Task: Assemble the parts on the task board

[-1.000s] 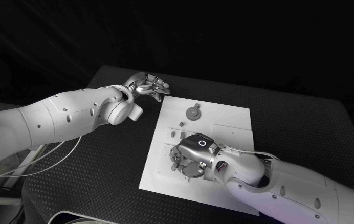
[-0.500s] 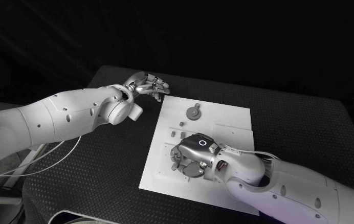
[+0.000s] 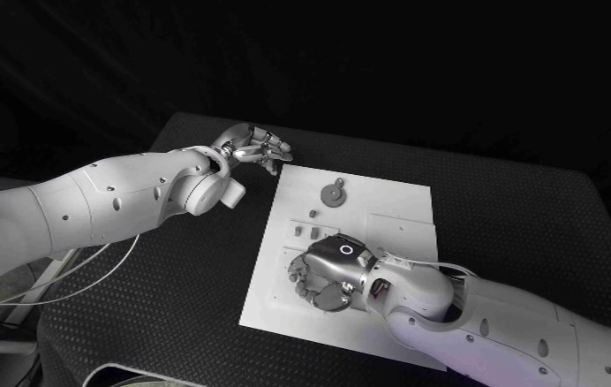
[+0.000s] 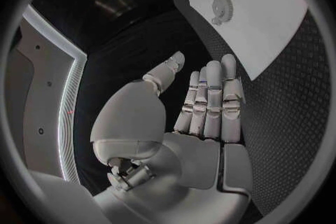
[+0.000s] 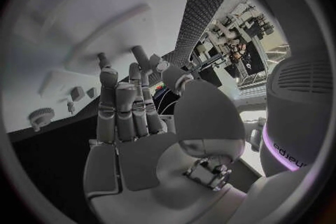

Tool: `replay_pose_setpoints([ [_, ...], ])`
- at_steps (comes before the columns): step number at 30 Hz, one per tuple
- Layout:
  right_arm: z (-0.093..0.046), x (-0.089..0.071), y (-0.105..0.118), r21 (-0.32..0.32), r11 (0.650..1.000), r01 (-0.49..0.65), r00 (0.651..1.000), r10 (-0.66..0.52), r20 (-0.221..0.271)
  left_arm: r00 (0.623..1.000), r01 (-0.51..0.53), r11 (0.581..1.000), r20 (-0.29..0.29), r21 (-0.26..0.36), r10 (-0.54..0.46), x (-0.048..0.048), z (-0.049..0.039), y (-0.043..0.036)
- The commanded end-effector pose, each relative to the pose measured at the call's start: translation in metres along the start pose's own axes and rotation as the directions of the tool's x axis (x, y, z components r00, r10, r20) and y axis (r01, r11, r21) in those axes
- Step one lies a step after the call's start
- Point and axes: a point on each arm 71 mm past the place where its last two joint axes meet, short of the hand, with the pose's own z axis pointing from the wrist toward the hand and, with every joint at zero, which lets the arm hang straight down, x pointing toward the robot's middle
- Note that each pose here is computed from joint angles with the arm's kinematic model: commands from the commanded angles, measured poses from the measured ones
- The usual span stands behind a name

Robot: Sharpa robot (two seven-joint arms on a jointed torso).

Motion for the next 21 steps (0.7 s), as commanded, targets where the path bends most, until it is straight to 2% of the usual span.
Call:
replay_pose_setpoints([
  [1, 0.000, -0.001, 0.002, -0.019, 1.000, -0.024, 0.999, 0.024, 0.020, 1.000, 0.008, 1.000, -0.011, 0.013, -0.008, 0.0017, 0.0002, -0.0020],
  [10, -0.001, -0.002, 0.000, -0.013, 1.000, -0.025, 0.999, 0.025, 0.042, 1.000, 0.008, 1.000, -0.010, 0.013, -0.008, 0.0016, 0.0004, -0.0020],
  [15, -0.005, -0.006, -0.002, -0.013, 0.999, -0.038, 0.996, 0.039, 0.084, 1.000, 0.008, 1.000, -0.010, 0.012, -0.008, 0.0016, 0.0003, -0.0019],
  [21, -0.016, -0.016, -0.003, -0.031, 0.994, -0.105, 0.980, 0.109, 0.164, 1.000, 0.007, 1.000, -0.008, 0.010, -0.007, 0.0002, 0.0008, -0.0010],
])
